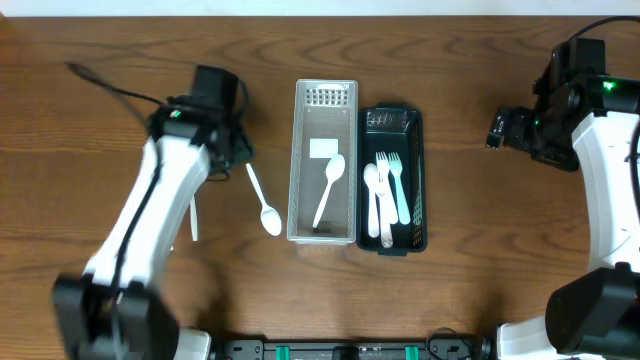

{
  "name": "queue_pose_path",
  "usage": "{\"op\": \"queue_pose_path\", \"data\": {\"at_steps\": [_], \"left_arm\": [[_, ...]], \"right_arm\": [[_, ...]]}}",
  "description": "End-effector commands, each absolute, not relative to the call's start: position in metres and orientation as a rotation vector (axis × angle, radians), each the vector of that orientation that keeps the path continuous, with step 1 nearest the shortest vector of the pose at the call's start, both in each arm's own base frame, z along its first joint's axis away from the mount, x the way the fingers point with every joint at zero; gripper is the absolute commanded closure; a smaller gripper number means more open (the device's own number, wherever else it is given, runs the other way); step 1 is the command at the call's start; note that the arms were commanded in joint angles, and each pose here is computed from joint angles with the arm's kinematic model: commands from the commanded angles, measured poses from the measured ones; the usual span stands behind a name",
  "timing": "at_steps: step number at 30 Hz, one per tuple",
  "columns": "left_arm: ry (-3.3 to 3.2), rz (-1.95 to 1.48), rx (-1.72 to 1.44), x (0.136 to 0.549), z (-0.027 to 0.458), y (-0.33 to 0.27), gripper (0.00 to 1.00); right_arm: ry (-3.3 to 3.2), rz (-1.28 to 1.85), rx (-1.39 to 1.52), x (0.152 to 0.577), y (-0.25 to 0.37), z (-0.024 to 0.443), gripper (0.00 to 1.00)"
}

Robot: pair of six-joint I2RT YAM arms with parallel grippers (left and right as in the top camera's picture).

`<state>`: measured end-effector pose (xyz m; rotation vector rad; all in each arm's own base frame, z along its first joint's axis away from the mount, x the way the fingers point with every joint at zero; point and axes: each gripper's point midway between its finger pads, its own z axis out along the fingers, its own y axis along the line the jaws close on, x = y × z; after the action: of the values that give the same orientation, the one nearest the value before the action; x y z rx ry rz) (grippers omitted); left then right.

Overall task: Pack container
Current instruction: 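Move the left gripper to the next white spoon and grasp it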

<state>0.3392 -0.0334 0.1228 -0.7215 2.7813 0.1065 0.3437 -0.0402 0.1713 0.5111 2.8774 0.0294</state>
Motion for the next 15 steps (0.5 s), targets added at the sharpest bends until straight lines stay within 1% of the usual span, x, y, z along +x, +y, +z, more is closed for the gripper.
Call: {"op": "queue_pose_path", "data": {"at_steps": [1, 6, 12, 15], "left_arm": [[2.904, 0.078, -0.772, 0.335, 0.085, -0.046, 0.18], [3.031, 0.073, -0.743, 0.332, 0.045, -0.059, 0.17], [3.130, 0.099, -0.660, 0.325, 0.017, -0.069, 0.17], [3.175, 0.021, -0.585, 0.322, 0.008, -0.080, 0.17]], "right_arm": [[2.883, 0.034, 0.500, 0.343, -0.040, 0.171, 0.01], [2.882, 0.034, 0.500, 0.343, -0.040, 0.171, 0.01], [2.882, 0.034, 0.501, 0.343, -0.040, 0.171, 0.01], [2.882, 0.034, 0.500, 0.343, -0.040, 0.171, 0.01]]}}
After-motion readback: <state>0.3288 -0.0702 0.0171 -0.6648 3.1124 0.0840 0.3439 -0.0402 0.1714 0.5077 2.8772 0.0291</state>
